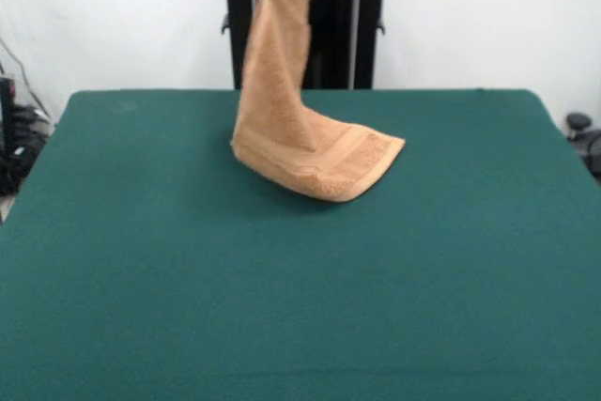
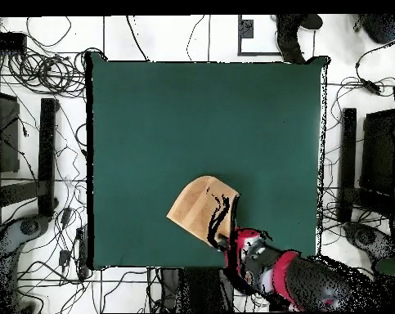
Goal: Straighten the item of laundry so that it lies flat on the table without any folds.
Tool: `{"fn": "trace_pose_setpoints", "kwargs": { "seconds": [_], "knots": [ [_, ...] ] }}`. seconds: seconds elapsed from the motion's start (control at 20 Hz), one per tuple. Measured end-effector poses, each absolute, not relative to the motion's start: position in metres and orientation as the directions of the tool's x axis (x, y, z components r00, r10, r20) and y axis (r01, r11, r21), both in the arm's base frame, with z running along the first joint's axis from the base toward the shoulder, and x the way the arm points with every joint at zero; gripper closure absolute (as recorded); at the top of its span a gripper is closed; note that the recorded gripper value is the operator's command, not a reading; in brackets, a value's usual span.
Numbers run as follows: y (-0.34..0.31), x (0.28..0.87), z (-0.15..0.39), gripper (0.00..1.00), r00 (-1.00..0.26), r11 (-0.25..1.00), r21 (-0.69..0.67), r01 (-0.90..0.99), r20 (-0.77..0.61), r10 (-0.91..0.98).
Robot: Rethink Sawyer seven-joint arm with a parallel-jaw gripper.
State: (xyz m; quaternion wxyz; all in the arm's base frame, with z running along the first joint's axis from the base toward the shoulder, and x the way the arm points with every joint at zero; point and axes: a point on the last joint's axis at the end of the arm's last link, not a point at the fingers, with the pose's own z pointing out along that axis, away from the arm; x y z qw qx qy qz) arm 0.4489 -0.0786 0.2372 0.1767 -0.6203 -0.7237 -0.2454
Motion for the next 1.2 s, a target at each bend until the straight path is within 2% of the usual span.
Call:
{"fn": "trace_pose_setpoints", "kwargs": {
  "seconds": [0.35, 0.5, 0.7, 0.8, 1.2],
  "knots": [
    [-0.015, 0.439, 0.269, 1.00, -0.201, 0.128, 0.175, 0.976, 0.501, 0.842],
    [-0.011, 0.438, 0.272, 1.00, -0.204, 0.128, 0.183, 0.975, 0.493, 0.846],
    [-0.037, 0.435, 0.261, 1.00, -0.189, 0.128, 0.154, 0.980, 0.499, 0.846],
    [-0.071, 0.431, 0.240, 1.00, -0.191, 0.155, 0.113, 0.981, 0.507, 0.841],
    [-0.170, 0.446, 0.162, 1.00, -0.326, 0.376, 0.031, 0.926, 0.567, 0.756]
  ]
}}
